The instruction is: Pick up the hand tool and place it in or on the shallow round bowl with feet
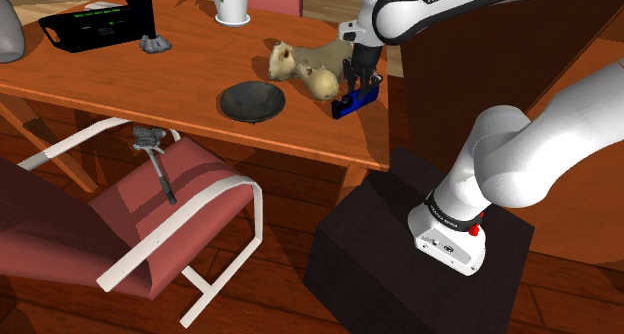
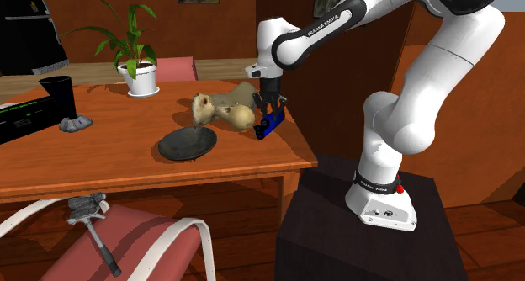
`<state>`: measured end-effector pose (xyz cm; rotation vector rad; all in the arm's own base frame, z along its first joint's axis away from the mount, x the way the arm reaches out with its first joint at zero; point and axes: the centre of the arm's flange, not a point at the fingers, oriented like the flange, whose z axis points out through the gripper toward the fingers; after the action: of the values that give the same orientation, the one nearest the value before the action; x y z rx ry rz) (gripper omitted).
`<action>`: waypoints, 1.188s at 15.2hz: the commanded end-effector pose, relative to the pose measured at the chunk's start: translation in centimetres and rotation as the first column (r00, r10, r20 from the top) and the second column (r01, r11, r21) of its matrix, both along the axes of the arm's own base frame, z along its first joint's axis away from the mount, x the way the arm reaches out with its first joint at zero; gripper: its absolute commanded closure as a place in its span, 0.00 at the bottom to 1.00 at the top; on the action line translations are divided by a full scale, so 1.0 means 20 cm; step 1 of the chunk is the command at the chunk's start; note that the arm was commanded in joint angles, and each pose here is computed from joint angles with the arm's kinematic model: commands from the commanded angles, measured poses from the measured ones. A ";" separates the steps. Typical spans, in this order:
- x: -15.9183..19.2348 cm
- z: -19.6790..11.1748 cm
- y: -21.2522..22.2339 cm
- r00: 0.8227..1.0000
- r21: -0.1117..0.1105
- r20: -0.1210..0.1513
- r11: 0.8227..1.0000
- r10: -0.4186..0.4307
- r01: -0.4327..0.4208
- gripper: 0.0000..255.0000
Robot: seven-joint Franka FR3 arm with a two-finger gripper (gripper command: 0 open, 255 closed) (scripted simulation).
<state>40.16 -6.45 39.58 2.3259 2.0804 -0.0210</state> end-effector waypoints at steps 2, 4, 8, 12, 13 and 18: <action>0.00 0.08 0.00 1.000 0.000 -0.003 1.000 0.000 0.000 1.00; 0.00 0.13 0.00 1.000 0.000 -0.003 1.000 0.000 0.000 1.00; 0.00 0.23 0.00 1.000 0.000 -0.003 1.000 0.000 0.000 1.00; 0.00 0.34 0.00 1.000 0.000 -0.003 1.000 0.000 0.000 1.00; 0.00 0.37 0.00 1.000 0.000 -0.003 1.000 0.000 0.000 1.00; 0.08 0.43 0.10 1.000 0.000 -0.003 1.000 0.000 0.000 1.00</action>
<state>41.09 -5.32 48.23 2.3274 2.0815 -0.0247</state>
